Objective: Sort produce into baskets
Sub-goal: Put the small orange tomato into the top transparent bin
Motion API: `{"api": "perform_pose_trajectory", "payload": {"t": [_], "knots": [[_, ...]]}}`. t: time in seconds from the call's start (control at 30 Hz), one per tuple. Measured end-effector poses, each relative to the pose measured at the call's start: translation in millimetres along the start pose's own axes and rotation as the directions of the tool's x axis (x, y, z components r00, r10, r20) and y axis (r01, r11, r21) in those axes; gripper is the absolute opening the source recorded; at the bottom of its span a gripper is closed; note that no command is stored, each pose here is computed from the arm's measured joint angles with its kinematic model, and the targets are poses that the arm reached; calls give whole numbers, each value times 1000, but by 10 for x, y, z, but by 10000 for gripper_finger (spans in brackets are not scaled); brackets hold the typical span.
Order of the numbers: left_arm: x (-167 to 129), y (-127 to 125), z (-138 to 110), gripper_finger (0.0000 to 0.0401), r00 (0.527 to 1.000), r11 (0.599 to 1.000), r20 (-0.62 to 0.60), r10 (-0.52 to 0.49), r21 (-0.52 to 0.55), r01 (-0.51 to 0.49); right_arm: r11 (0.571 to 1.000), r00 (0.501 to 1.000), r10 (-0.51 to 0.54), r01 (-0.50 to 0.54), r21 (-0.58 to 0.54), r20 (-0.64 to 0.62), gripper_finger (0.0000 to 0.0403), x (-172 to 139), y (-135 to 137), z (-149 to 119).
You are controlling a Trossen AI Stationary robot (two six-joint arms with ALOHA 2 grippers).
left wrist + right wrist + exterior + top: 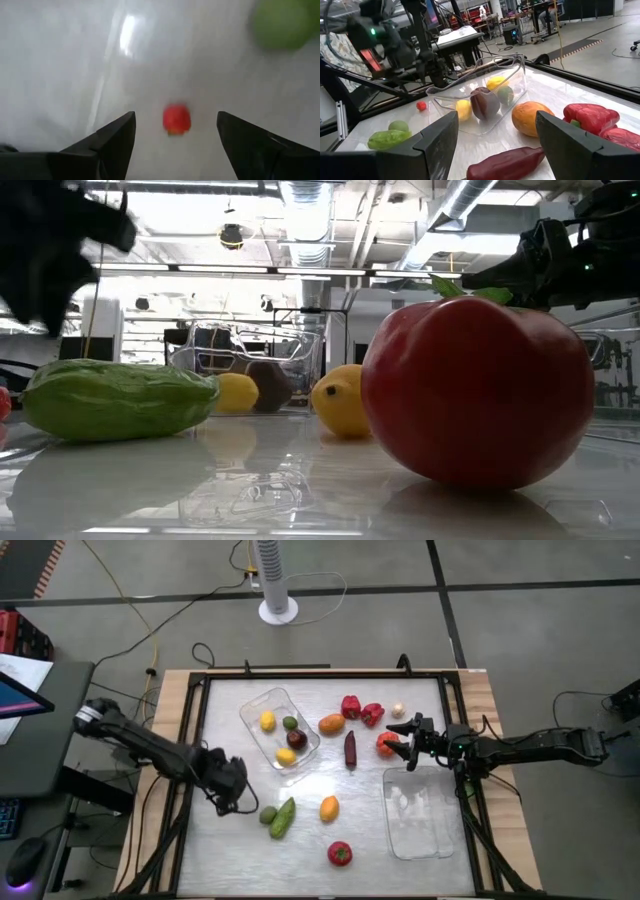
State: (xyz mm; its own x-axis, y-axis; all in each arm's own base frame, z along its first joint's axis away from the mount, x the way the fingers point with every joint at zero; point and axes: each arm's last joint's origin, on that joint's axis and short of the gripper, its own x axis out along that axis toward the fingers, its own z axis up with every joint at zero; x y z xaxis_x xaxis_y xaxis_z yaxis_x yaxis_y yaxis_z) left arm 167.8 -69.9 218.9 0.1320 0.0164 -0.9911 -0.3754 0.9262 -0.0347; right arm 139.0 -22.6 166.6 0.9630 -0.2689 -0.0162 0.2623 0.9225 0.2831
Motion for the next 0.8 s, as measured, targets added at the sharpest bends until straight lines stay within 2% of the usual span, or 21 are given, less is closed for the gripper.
{"api": "perform_pose_trajectory", "payload": {"t": [0.13,0.3,0.47,0.6,0.8], "knots": [[239,-58,-51,266,991,998,-117,59,17,-58,1000,1000,0,0,1,0,291,0,0,0],[479,-127,-11,266,968,984,-202,150,126,-126,1000,1000,0,0,1,0,291,0,0,0],[691,-212,24,265,946,972,-289,150,216,-88,1000,1000,1,-1,1,1,291,0,0,1],[801,-244,52,265,940,958,-289,184,268,-105,1000,1000,0,0,1,0,291,0,0,0],[797,-236,62,265,945,945,-252,210,299,-130,1000,1000,0,0,1,1,291,0,0,1]]}}
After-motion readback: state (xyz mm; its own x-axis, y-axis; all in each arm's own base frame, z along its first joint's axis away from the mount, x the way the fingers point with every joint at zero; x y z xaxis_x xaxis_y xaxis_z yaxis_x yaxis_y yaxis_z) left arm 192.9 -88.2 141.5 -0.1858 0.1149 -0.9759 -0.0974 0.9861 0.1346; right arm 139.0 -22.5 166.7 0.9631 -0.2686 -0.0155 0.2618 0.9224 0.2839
